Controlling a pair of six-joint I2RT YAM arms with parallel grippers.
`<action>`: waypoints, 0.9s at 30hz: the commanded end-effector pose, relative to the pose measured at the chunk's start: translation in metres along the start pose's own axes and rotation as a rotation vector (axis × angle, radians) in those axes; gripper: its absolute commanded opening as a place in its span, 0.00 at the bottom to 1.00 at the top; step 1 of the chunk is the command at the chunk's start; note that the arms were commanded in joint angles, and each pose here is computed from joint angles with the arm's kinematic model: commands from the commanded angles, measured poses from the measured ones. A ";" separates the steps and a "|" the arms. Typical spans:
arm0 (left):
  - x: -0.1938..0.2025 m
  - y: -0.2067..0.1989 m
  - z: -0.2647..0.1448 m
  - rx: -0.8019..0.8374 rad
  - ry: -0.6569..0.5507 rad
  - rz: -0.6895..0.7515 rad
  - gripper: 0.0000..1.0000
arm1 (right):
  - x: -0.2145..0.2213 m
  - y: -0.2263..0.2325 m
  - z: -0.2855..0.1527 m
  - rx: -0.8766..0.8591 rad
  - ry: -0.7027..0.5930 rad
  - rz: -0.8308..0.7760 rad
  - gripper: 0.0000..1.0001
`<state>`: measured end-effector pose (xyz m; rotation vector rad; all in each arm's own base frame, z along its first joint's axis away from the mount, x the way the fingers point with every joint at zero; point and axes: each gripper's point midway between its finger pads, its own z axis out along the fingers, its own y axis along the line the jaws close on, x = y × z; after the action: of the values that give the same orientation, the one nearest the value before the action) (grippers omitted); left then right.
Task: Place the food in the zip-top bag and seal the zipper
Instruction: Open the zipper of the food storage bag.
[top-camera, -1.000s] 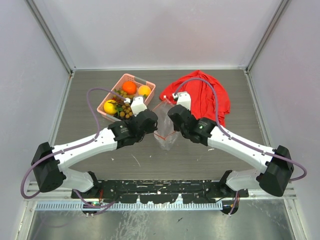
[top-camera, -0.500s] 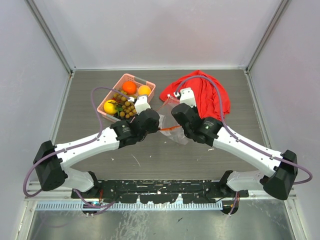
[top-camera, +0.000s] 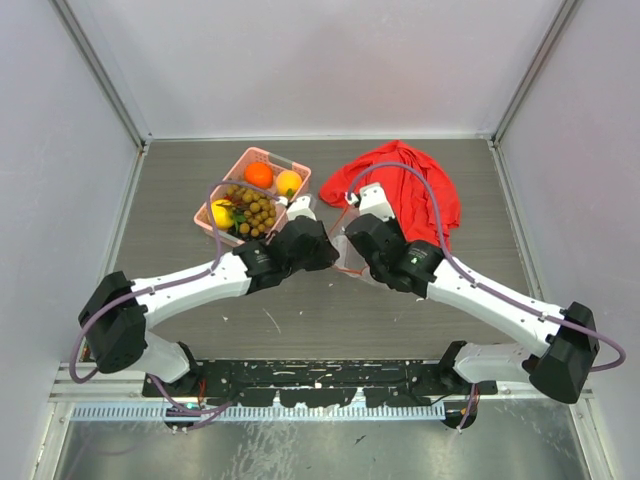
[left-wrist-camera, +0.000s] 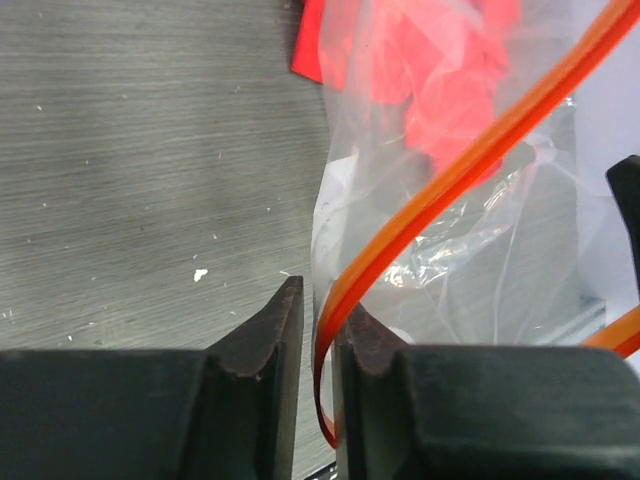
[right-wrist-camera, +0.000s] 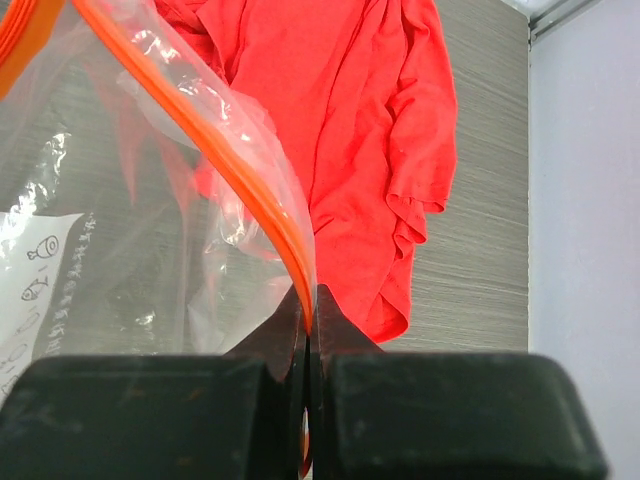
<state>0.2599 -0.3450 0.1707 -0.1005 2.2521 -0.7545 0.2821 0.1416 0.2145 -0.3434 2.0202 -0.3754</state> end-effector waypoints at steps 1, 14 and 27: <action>0.002 -0.008 0.007 0.094 0.038 -0.083 0.21 | -0.005 -0.003 0.006 0.047 -0.017 0.004 0.01; -0.032 0.000 -0.009 0.168 -0.063 -0.083 0.50 | -0.005 0.024 0.013 -0.054 0.009 -0.035 0.01; -0.048 -0.025 0.021 0.225 -0.036 0.044 0.47 | 0.001 0.041 0.015 -0.134 0.028 -0.062 0.01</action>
<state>0.2929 -0.3445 0.1786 -0.0334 2.1895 -0.9144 0.2852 0.1669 0.1795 -0.5064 2.0995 -0.3375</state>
